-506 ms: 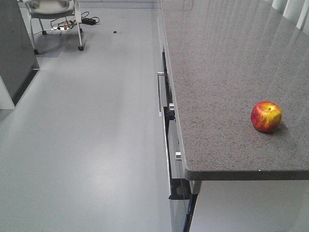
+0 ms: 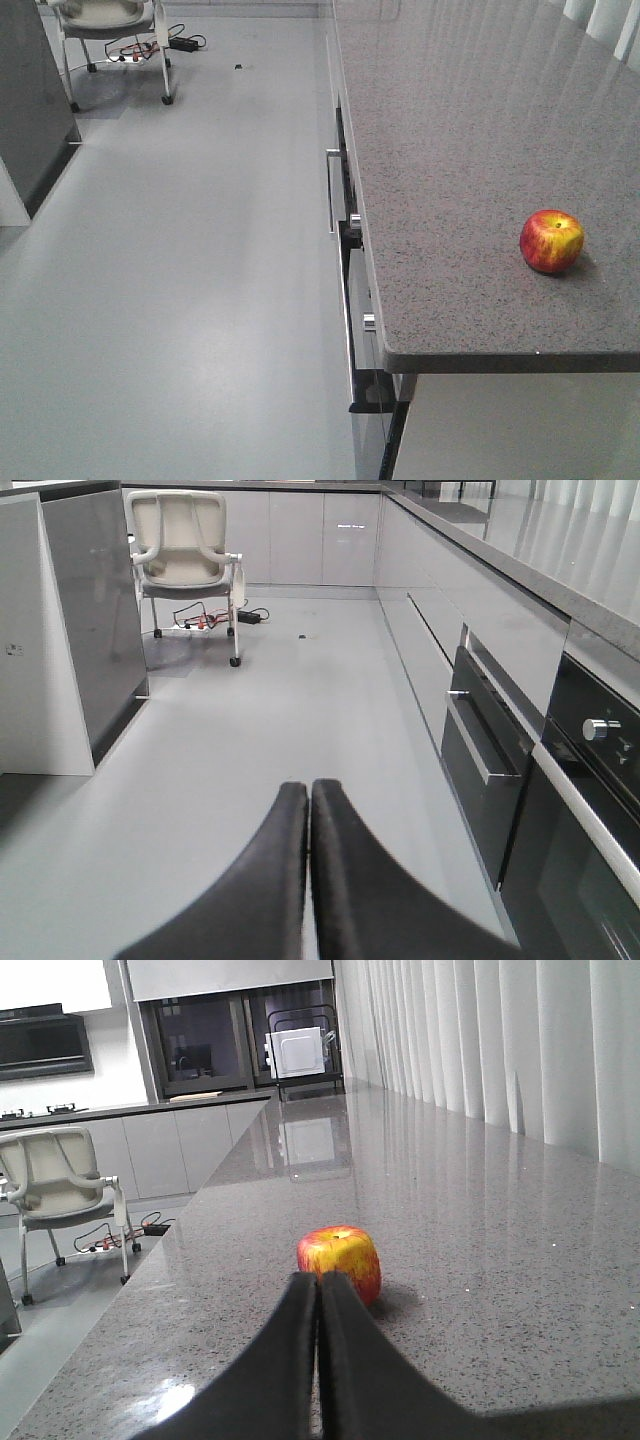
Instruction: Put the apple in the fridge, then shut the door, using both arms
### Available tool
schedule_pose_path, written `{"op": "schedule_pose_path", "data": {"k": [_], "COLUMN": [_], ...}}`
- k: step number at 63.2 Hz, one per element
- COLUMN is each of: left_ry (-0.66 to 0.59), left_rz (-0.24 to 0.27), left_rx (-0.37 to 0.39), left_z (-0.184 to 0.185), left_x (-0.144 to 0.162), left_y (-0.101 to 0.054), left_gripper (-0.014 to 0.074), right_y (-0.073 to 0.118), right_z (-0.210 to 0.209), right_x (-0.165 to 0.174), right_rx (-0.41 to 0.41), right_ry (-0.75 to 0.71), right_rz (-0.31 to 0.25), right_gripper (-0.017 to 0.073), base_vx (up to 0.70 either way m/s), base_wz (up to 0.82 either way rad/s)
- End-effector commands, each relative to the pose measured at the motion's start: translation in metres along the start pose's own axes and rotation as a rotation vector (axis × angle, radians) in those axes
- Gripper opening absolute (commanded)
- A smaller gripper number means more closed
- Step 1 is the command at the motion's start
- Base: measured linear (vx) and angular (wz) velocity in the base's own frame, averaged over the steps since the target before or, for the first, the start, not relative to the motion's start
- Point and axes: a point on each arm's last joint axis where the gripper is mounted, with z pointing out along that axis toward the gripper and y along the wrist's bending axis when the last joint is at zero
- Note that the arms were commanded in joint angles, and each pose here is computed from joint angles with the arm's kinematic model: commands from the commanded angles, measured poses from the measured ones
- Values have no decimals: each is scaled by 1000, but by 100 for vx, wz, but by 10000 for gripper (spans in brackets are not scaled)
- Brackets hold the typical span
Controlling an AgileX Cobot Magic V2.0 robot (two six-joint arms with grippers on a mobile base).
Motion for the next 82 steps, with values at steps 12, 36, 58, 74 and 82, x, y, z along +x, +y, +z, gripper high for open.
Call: {"op": "schedule_pose_path", "data": {"k": [12, 36, 58, 74, 82], "left_ry": [-61, -61, -61, -61, -61], "left_rz": [-17, -17, -17, -17, -17], "left_rx": [14, 14, 14, 14, 14], "left_z": [1, 1, 1, 1, 1], "left_x": [1, 1, 1, 1, 1], "left_y": [-1, -1, -1, -1, -1], "left_gripper": [-6, -6, -6, -6, -6], "right_y": [1, 2, 2, 7, 10], "right_z": [-1, -1, -3, 15, 41], "right_x": [-2, -4, -24, -106, -143], "right_rx": [-16, -21, -17, 41, 37], "right_ry": [-73, -91, -103, 100, 203], "right_rz": [-16, 14, 265, 69, -35], "right_gripper": [-3, -3, -3, 41, 190], "base_vx": [0, 0, 0, 0, 0], "base_wz": [0, 0, 0, 0, 0]}}
